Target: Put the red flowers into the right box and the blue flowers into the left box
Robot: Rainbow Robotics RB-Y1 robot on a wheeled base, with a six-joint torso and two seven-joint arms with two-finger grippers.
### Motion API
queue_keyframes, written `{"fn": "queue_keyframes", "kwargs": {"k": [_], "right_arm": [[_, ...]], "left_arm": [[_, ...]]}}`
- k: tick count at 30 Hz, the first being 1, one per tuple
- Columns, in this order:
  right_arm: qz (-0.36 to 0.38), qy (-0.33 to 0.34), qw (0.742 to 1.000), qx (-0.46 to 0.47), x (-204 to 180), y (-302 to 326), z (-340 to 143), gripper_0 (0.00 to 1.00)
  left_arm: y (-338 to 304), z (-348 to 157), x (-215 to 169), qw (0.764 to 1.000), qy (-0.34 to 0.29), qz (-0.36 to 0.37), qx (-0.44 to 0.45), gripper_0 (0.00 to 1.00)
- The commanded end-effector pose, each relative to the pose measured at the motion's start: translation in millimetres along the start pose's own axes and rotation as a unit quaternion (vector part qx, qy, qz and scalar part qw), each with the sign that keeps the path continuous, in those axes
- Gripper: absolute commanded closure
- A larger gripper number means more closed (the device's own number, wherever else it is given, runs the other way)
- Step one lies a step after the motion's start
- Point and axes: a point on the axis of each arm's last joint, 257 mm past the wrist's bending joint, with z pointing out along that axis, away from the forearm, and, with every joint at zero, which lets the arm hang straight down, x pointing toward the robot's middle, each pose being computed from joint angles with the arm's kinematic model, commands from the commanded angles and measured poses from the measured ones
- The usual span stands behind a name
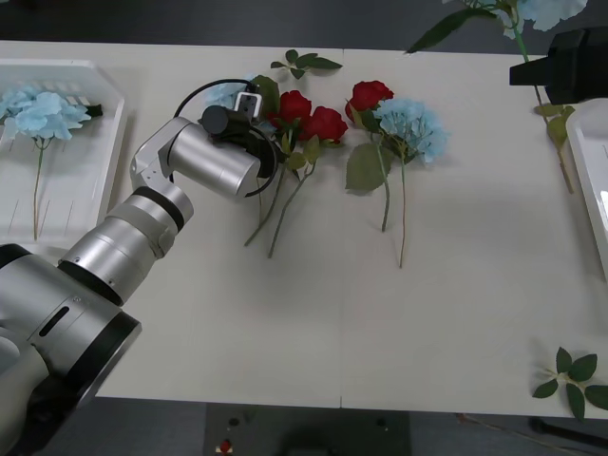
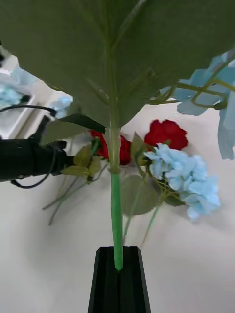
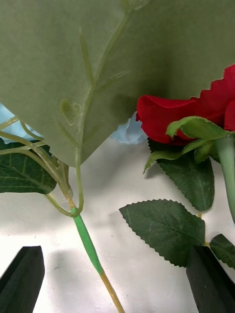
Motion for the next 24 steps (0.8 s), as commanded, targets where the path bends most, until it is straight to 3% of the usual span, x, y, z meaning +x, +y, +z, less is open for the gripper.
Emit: {"fn": "queue_keyframes", "kwargs": {"k": [1,11,17,18,20,21,22,24], "right_arm": [[-0.05,-0.046,0.996,-0.049,-23.5,7.1,-7.3,1.0],[-0.076,-0.112,0.985,-0.104,-16.9,-25.0,-23.7,1.0],[-0.096,-0.131,0.98,-0.111,4.0,-38.1,-1.5,1.0],[-0.096,-0.134,0.98,-0.11,5.8,-37.3,4.4,1.0],[-0.088,-0.143,0.979,-0.113,5.8,-33.4,14.2,1.0],[-0.085,-0.143,0.979,-0.115,7.3,-31.9,17.7,1.0],[-0.078,-0.148,0.979,-0.118,5.2,-28.2,22.8,1.0],[-0.074,-0.152,0.978,-0.122,3.3,-21.1,29.9,1.0]], "left_arm": [[-7.3,-6.0,-27.7,1.0,-0.024,-0.004,0.001,0.16],[-0.3,-1.8,-17.0,1.0,-0.017,0.018,-0.015,0.16],[1.5,1.7,-14.6,0.999,-0.023,0.027,-0.018,0.19],[0.3,2.0,-14.4,0.999,-0.024,0.029,-0.017,0.23],[1.4,2.0,-14.3,0.999,-0.025,0.033,-0.02,0.72],[1.4,2.0,-14.3,0.999,-0.025,0.033,-0.02,0.91],[1.4,2.0,-14.3,0.999,-0.025,0.032,-0.02,1.0],[2.0,2.0,-14.6,0.999,-0.025,0.034,-0.021,1.0]]}}
